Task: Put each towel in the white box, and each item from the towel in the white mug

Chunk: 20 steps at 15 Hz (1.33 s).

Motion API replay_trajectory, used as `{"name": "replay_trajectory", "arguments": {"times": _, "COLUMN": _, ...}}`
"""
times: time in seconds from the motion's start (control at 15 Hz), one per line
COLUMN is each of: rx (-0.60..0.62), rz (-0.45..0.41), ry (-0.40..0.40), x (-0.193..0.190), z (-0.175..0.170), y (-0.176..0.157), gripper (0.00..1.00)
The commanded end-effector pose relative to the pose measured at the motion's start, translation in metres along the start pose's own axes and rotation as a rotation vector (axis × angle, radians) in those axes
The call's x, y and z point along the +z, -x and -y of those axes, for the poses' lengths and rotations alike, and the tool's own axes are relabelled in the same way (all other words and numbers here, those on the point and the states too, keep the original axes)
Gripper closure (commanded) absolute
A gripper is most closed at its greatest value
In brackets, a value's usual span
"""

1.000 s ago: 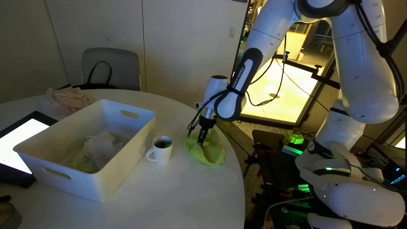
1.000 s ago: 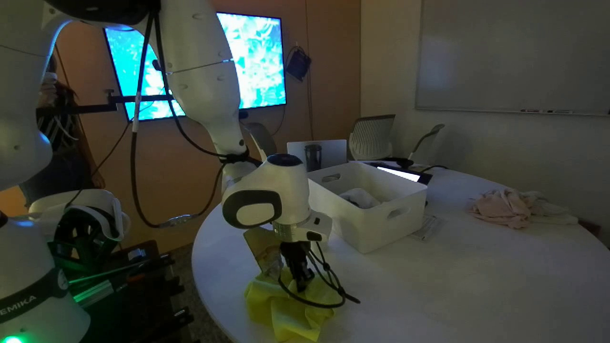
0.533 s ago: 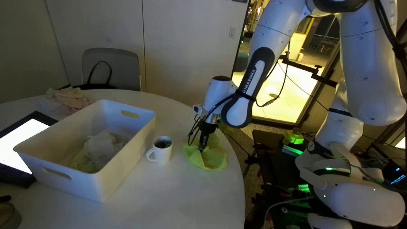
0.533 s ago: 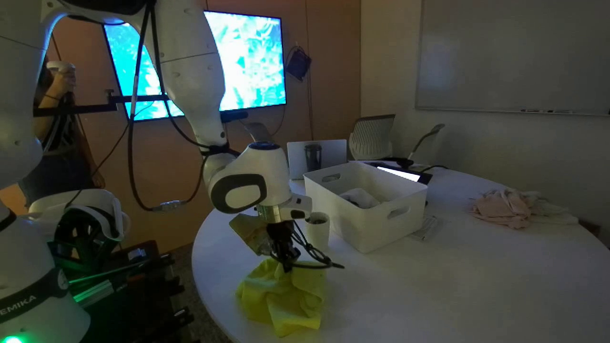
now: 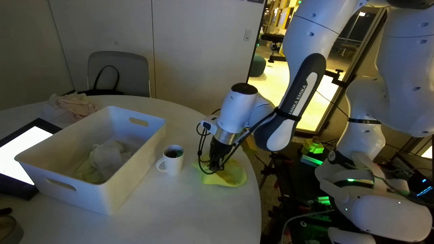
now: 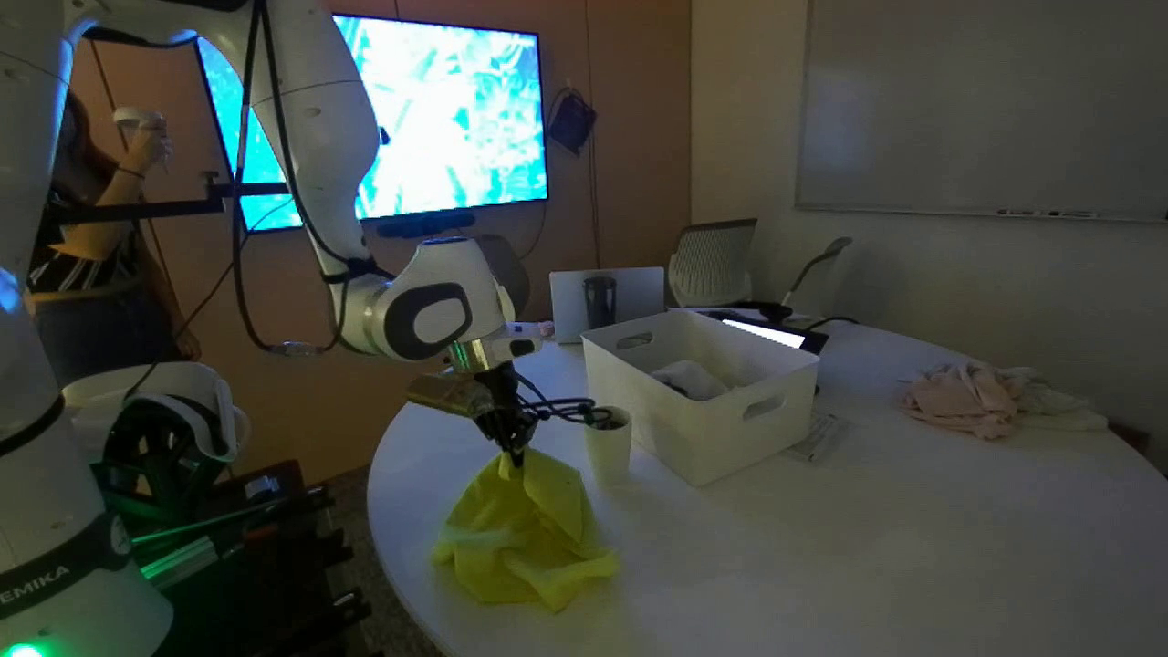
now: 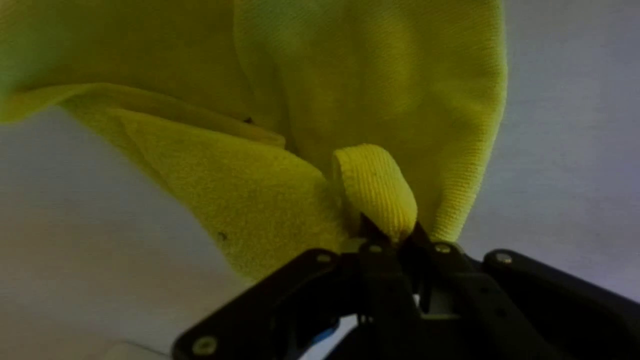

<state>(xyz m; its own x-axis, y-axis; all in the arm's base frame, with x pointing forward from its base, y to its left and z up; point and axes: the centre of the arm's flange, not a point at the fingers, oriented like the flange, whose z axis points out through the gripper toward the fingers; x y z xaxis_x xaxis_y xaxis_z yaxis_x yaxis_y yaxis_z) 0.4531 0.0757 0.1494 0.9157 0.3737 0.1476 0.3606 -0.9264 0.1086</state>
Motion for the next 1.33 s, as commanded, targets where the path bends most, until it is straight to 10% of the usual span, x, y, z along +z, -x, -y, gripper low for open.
{"name": "replay_trajectory", "arguments": {"times": 0.0, "rx": -0.089, "rz": -0.025, "ry": 0.045, "x": -0.021, "z": 0.035, "y": -0.010, "gripper": 0.91}}
{"name": "replay_trajectory", "arguments": {"times": 0.53, "rx": -0.218, "rz": -0.064, "ry": 0.140, "x": -0.023, "z": 0.091, "y": -0.036, "gripper": 0.91}}
{"name": "replay_trajectory", "arguments": {"times": 1.27, "rx": -0.060, "rz": -0.311, "ry": 0.196, "x": -0.168, "z": 0.093, "y": -0.061, "gripper": 0.91}}
